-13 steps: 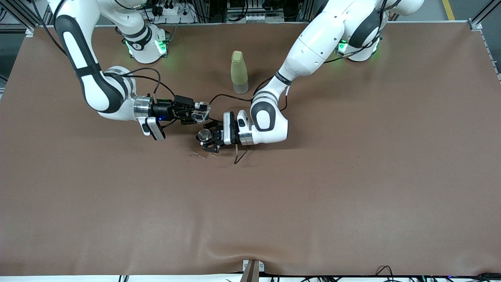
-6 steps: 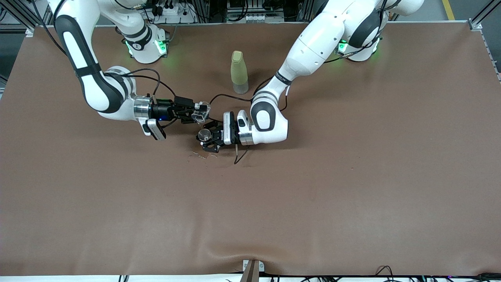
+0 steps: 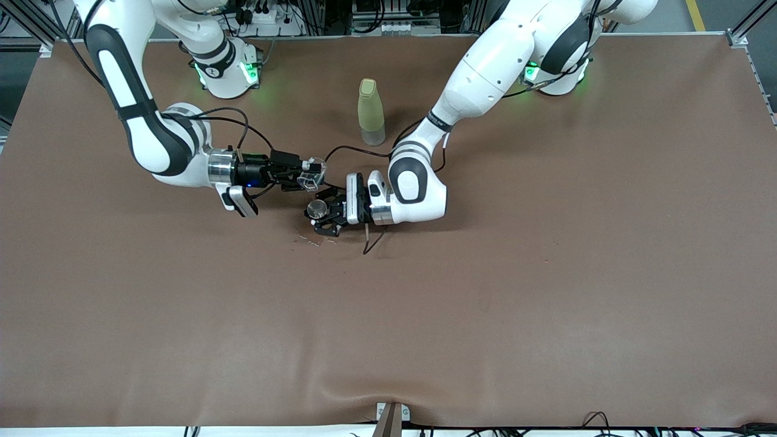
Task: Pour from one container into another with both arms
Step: 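Hold the jigger tilted, pouring liquid into the beaker held by the right gripper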
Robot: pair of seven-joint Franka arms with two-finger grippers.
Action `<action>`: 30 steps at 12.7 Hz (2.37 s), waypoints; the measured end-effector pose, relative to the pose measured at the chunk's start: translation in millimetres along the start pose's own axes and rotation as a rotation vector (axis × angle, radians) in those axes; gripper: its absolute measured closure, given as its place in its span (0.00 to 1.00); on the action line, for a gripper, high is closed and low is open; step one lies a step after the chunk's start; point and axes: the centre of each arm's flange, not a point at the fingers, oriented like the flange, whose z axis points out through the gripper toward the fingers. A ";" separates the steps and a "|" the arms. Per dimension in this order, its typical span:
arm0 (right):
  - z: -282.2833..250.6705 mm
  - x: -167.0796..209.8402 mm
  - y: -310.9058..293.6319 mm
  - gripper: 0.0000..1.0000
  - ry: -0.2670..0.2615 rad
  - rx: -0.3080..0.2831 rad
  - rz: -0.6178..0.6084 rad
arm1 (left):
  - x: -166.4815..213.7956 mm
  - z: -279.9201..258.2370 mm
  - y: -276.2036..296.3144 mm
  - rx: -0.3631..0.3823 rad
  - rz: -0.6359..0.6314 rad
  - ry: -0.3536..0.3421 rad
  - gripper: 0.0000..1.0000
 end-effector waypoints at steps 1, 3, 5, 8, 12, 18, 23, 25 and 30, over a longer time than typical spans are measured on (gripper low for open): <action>-0.1 0.3 0.3 0.50 0.001 0.000 0.004 | 0.0 0.0 0.0 0.000 0.000 0.000 0.91; -0.4 0.8 0.5 0.50 0.003 0.001 0.015 | 0.0 0.0 0.0 0.000 0.000 0.000 0.91; -0.5 1.1 0.4 0.50 0.004 0.002 0.029 | 0.1 0.0 0.0 0.000 0.000 0.000 0.91; -1.3 1.7 0.4 0.50 0.006 0.002 0.045 | 0.2 0.0 0.0 0.000 0.000 0.000 0.91; -2.8 3.1 0.0 0.50 0.010 0.003 0.082 | 0.5 0.1 -0.2 0.000 0.001 0.001 0.91; -2.3 5.7 -2.6 0.50 0.010 0.006 0.114 | 0.6 0.2 -0.2 0.000 0.001 0.001 0.91; -2.1 7.0 -3.8 0.50 0.011 0.008 0.149 | 1.1 0.2 -0.3 0.000 0.001 0.001 0.91; -2.2 7.8 -4.5 0.50 0.011 0.008 0.161 | 1.3 0.2 -0.4 0.000 0.001 0.002 0.91; -2.4 11.1 -7.2 0.50 0.013 0.012 0.235 | 1.6 0.0 -0.7 0.001 0.002 0.002 0.91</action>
